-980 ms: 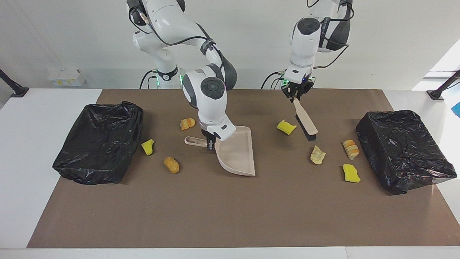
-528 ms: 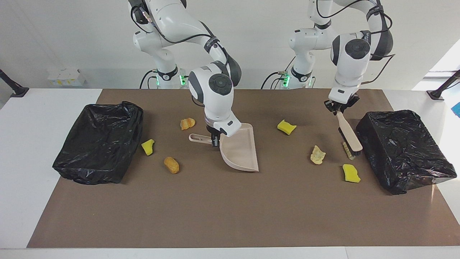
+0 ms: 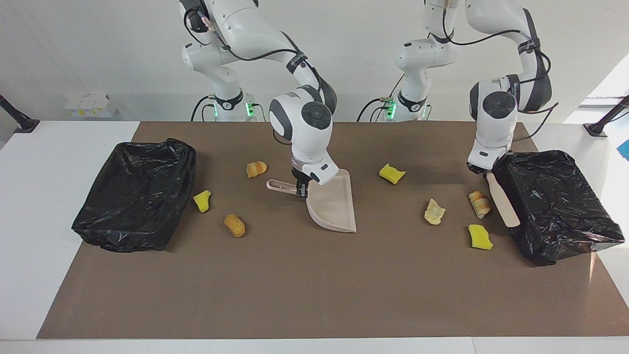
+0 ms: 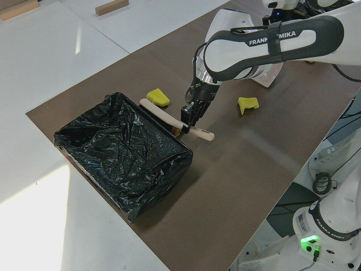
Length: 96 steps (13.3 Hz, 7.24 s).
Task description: Sweep and dump trash in bin
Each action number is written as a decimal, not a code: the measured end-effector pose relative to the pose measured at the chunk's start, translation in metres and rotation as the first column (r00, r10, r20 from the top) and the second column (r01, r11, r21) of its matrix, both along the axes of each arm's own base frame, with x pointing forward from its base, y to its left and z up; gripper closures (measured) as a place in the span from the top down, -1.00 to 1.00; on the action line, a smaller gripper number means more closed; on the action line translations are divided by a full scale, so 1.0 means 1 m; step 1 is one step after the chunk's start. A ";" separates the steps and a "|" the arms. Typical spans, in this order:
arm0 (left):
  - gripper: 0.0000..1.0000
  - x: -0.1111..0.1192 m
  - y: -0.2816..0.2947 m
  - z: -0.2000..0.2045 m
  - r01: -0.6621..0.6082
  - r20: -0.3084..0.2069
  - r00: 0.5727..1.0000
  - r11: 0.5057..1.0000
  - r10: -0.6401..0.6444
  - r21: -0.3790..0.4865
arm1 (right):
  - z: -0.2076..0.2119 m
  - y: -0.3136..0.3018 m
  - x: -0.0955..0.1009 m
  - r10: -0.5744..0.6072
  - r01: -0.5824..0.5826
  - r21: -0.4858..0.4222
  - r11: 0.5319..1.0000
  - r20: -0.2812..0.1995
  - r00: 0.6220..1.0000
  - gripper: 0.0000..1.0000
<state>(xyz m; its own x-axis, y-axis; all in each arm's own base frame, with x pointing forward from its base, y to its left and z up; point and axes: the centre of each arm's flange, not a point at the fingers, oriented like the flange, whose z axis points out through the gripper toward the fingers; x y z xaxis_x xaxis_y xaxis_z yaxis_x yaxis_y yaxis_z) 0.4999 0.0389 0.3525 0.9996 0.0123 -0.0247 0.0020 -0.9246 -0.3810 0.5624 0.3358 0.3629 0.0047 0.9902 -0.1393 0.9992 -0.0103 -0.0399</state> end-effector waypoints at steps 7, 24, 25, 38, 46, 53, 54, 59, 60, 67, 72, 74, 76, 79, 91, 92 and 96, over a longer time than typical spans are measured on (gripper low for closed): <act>-0.48 0.005 -0.076 -0.011 -0.047 0.019 0.998 0.973 0.053 -0.225 | -0.001 0.002 -0.002 0.004 -0.004 -0.001 1.000 0.000 1.000 -0.35; -0.48 0.101 -0.089 0.004 0.335 0.050 0.941 0.898 -0.335 -0.286 | -0.008 0.008 -0.008 0.042 -0.042 -0.029 0.999 0.018 0.999 -0.35; -0.48 0.103 -0.093 -0.002 0.374 0.029 0.924 0.880 -0.382 -0.293 | -0.009 0.010 -0.009 0.047 -0.047 -0.032 0.998 0.017 0.999 -0.35; -0.48 0.057 -0.196 0.019 0.695 -0.175 0.594 0.610 -0.786 -0.381 | -0.010 0.015 -0.013 0.057 -0.057 -0.035 0.998 0.016 0.998 -0.35; -0.48 0.038 -0.070 0.031 0.490 -0.209 0.772 0.772 -0.600 -0.405 | -0.010 0.015 -0.014 0.062 -0.061 -0.037 0.997 0.016 0.998 -0.35; -0.48 -0.042 -0.096 0.020 0.162 -0.235 0.943 0.942 -0.235 -0.293 | -0.011 0.015 -0.014 0.064 -0.063 -0.038 0.997 0.015 0.998 -0.35; -0.48 -0.052 -0.110 0.017 0.131 -0.216 0.955 0.944 -0.202 -0.302 | -0.011 0.015 -0.014 0.064 -0.063 -0.039 0.997 0.015 0.998 -0.35; -0.48 -0.083 -0.185 0.004 -0.059 -0.169 0.986 0.955 0.010 -0.290 | -0.011 0.015 -0.014 0.064 -0.064 -0.039 0.997 0.013 0.998 -0.35; -0.48 -0.085 -0.194 0.003 -0.087 -0.154 0.987 0.955 0.044 -0.285 | -0.011 0.015 -0.014 0.064 -0.064 -0.039 0.997 0.013 0.998 -0.35; -0.48 -0.038 -0.218 -0.007 -0.042 -0.086 0.996 0.927 0.010 -0.373 | -0.011 0.016 -0.015 0.065 -0.065 -0.039 0.997 0.013 0.998 -0.35; -0.48 -0.027 -0.267 -0.011 0.137 -0.082 0.979 0.895 -0.189 -0.424 | -0.010 0.017 -0.016 0.067 -0.067 -0.039 0.997 0.013 0.998 -0.35; -0.48 -0.042 -0.298 -0.010 0.199 -0.080 0.963 0.879 -0.258 -0.433 | -0.010 0.017 -0.016 0.068 -0.067 -0.039 0.997 0.013 0.998 -0.35; -0.48 -0.062 -0.331 -0.009 0.272 -0.081 0.936 0.848 -0.344 -0.455 | -0.010 0.018 -0.017 0.069 -0.069 -0.040 0.997 0.012 0.998 -0.35; -0.48 -0.085 -0.357 -0.003 0.315 -0.106 0.909 0.832 -0.403 -0.457 | -0.010 0.018 -0.017 0.069 -0.068 -0.040 0.997 0.013 0.998 -0.35; -0.48 -0.129 -0.289 0.076 -0.323 -0.294 0.920 0.926 0.259 -0.194 | -0.009 0.017 -0.019 0.085 -0.085 -0.036 0.996 0.015 0.996 -0.35; -0.48 -0.135 -0.286 0.071 -0.404 -0.279 0.893 0.901 0.352 -0.156 | -0.010 0.017 -0.019 0.087 -0.087 -0.033 0.996 0.017 0.996 -0.35; -0.48 -0.181 -0.273 0.025 -0.503 -0.218 0.853 0.857 0.473 -0.108 | -0.022 0.014 -0.029 0.127 -0.127 0.000 0.992 0.058 0.990 -0.35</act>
